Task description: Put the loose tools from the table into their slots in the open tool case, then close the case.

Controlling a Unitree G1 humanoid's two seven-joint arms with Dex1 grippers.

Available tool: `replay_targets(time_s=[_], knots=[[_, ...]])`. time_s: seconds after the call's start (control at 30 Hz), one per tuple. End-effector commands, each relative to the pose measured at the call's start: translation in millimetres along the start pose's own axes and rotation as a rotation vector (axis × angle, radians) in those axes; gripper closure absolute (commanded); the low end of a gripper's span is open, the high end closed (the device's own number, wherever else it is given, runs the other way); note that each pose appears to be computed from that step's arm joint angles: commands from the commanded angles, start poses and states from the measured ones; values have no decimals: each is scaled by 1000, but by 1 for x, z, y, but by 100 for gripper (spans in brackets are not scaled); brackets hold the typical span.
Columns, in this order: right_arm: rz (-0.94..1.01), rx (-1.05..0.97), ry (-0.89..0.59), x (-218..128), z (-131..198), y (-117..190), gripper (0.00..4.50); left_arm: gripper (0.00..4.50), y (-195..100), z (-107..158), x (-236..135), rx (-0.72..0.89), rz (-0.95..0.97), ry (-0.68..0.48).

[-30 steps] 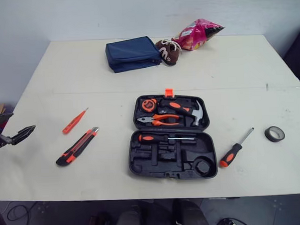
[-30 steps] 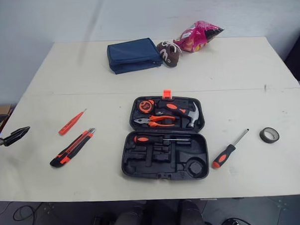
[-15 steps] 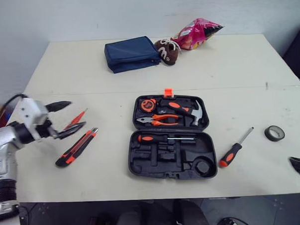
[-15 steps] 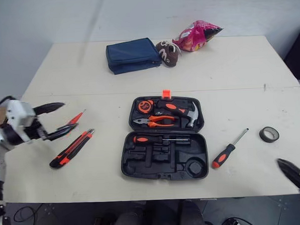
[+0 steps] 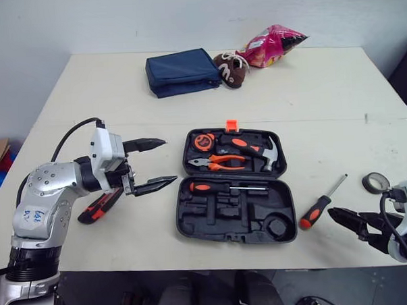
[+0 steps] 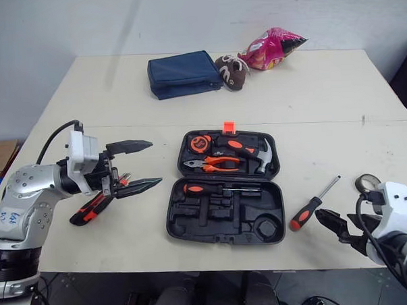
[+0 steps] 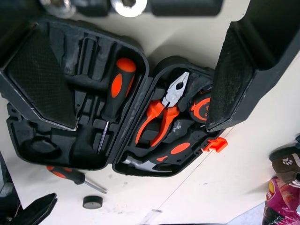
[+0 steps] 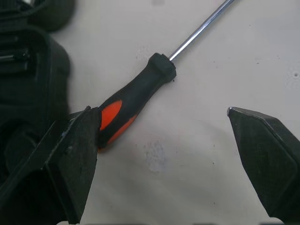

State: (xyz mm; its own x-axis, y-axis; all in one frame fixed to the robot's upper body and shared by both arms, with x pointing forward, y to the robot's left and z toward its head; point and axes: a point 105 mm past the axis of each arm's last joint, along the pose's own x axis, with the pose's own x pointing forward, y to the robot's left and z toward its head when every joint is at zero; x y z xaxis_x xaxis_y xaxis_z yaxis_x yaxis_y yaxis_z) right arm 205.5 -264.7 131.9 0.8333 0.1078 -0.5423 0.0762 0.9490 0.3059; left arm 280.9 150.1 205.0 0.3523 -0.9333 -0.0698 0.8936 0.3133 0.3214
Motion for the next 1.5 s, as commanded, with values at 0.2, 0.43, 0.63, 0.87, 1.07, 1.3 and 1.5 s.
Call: replay_targets(time_s=[0.2,0.43,0.63,0.87,1.07,1.3,1.5], knots=[[-79,29,35,16,-7,17,0,5,-22,13,11,13,-99,-29],[-126,-3,58,28,-13,28,0,5,-25,18,18,5,-105,-49],[-179,-36,155,39,-29,29,0,5,-25,20,23,5,-117,-56],[-211,22,114,47,-23,30,127,0,-25,21,24,9,-126,-52],[-243,36,93,47,-23,25,352,0,-27,22,24,9,-134,-50],[-187,-30,-188,47,19,31,352,0,-40,27,25,-26,-219,-74],[-27,-324,-313,38,59,38,352,0,-48,36,20,-14,-267,-105]])
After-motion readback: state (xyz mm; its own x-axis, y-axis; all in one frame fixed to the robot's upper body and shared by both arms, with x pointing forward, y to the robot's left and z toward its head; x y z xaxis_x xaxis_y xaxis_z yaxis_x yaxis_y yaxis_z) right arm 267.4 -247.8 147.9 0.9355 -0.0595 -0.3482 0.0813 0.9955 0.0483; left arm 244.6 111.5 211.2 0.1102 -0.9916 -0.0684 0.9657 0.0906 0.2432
